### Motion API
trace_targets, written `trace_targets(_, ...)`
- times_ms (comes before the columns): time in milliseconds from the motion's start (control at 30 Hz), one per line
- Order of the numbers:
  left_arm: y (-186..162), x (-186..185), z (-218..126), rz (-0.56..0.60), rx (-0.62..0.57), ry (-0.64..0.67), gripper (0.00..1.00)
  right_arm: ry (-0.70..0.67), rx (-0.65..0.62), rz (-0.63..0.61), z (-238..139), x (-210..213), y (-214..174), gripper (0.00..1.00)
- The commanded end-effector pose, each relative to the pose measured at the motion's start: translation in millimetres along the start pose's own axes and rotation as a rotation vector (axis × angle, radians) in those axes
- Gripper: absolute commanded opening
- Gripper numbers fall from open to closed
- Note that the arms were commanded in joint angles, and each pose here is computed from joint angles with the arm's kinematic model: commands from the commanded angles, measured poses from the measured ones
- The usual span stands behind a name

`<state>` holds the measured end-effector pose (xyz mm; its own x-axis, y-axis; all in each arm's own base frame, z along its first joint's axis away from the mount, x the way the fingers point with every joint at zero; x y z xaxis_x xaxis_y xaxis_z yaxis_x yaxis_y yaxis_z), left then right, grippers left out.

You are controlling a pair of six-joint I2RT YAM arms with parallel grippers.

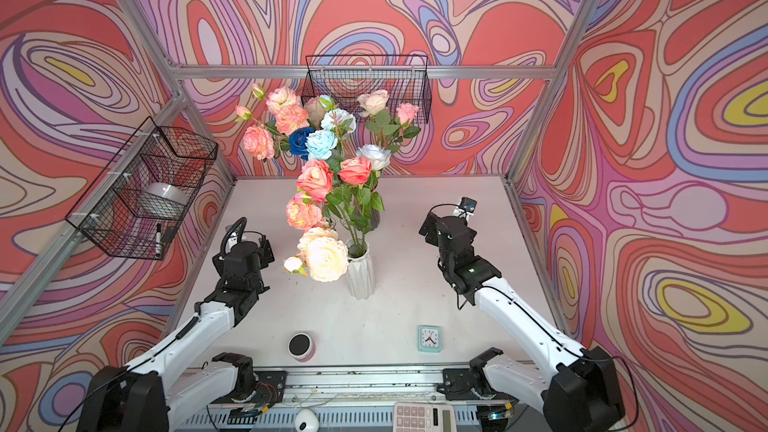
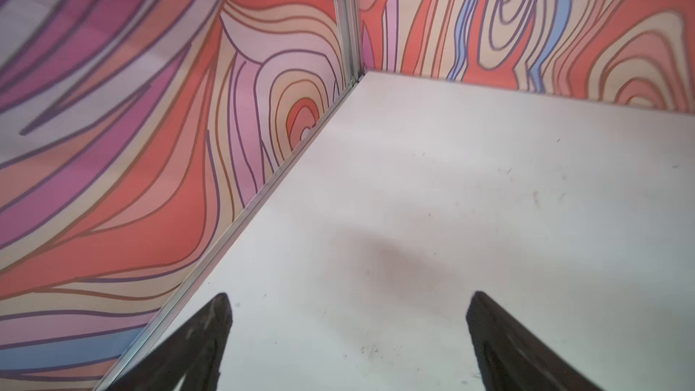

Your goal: Arrange the flowers into the vase

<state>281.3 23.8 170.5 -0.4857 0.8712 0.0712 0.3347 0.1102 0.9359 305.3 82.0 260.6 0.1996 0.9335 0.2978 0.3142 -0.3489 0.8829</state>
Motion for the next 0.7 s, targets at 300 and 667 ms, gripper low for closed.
trace_targets(300, -28, -26, 33, 0.017, -0.148, -0.146, 1.00, -0.088, -0.005, 0.010, -3, -16, 14, 0.98)
trace_targets(667, -38, -38, 53, 0.035, -0.028, -0.266, 0.98, -0.109, -0.015, -0.015, 0, -24, 21, 0.98)
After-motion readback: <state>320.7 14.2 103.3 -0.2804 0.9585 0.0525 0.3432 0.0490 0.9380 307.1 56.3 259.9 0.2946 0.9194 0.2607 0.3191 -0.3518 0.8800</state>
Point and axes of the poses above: each gripper's point midway between its finger pads, its own z axis out along the fingers, its own x axis along the line the jaws close on, y = z × x, the point moved 6 cm from there along -z, back along the fingers, and after that the axes turned 3 degrees about -z, right-handed, at the moved point
